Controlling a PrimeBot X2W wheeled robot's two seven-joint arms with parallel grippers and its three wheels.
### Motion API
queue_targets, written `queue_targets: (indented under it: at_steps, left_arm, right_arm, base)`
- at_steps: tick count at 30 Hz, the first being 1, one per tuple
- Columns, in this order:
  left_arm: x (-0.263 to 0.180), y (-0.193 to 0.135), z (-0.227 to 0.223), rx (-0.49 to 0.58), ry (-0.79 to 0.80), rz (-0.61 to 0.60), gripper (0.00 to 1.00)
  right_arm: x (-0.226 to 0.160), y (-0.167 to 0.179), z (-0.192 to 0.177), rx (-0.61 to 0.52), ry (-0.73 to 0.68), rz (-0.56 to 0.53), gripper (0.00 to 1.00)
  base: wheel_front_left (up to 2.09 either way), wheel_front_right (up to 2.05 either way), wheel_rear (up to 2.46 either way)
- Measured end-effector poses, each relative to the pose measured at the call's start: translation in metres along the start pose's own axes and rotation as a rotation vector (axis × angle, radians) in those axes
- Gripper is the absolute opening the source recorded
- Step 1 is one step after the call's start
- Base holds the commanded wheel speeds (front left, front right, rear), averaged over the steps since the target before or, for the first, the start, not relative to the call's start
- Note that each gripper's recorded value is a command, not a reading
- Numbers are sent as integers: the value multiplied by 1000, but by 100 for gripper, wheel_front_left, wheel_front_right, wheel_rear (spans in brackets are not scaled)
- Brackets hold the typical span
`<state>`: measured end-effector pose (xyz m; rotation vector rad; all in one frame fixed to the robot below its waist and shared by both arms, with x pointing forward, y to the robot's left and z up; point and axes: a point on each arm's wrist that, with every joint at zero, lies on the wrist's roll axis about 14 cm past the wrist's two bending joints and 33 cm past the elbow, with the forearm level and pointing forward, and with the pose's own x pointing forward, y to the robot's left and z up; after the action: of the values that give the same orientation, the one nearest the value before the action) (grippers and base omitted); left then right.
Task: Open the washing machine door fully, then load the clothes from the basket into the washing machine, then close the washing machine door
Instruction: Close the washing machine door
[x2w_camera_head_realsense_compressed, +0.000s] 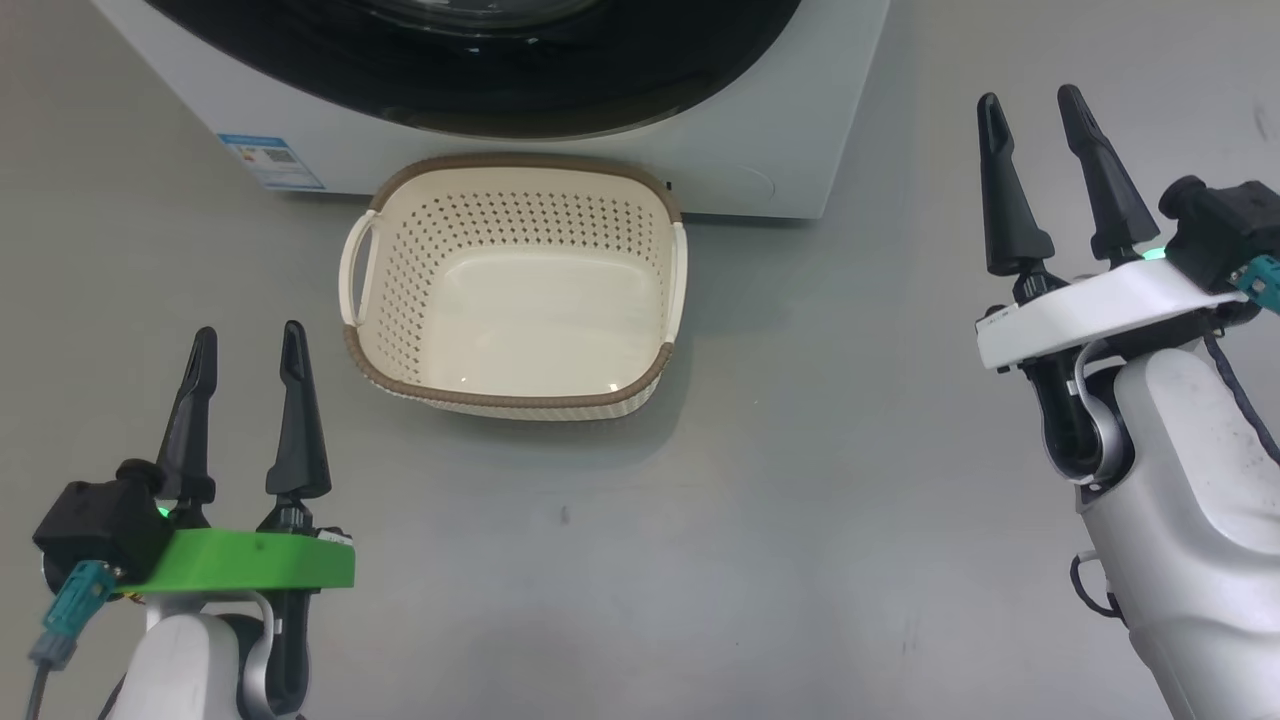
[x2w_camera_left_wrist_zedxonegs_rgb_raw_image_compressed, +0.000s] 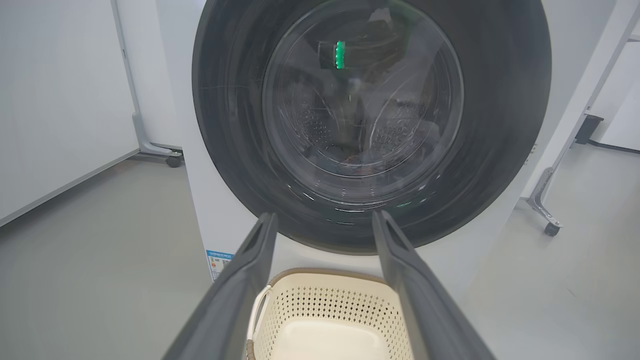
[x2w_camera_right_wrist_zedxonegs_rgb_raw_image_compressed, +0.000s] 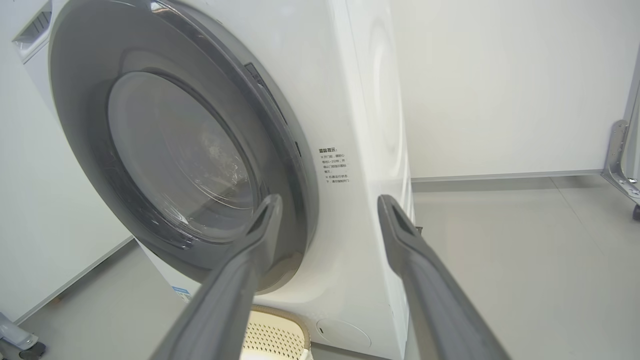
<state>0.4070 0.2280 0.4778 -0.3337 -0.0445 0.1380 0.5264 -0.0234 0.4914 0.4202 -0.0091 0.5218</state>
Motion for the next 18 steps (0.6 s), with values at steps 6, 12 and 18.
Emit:
queue_targets:
  at_steps: [6, 12, 18]
  left_arm:
    - [0, -10, 0, -4, -4, -28, 100]
    - [-5, -20, -1, -6, 1, -59, 100]
    - [-10, -31, 5, -16, -12, -91, 100]
  right_arm:
    - [-34, -19, 18, -21, -34, -92, 100]
    - [-69, -36, 34, -43, -64, -189, 100]
    - [-102, -41, 39, -66, -72, -248, 100]
  base:
    - [0, 0, 0]
    - [0, 0, 0]
    - [0, 0, 0]
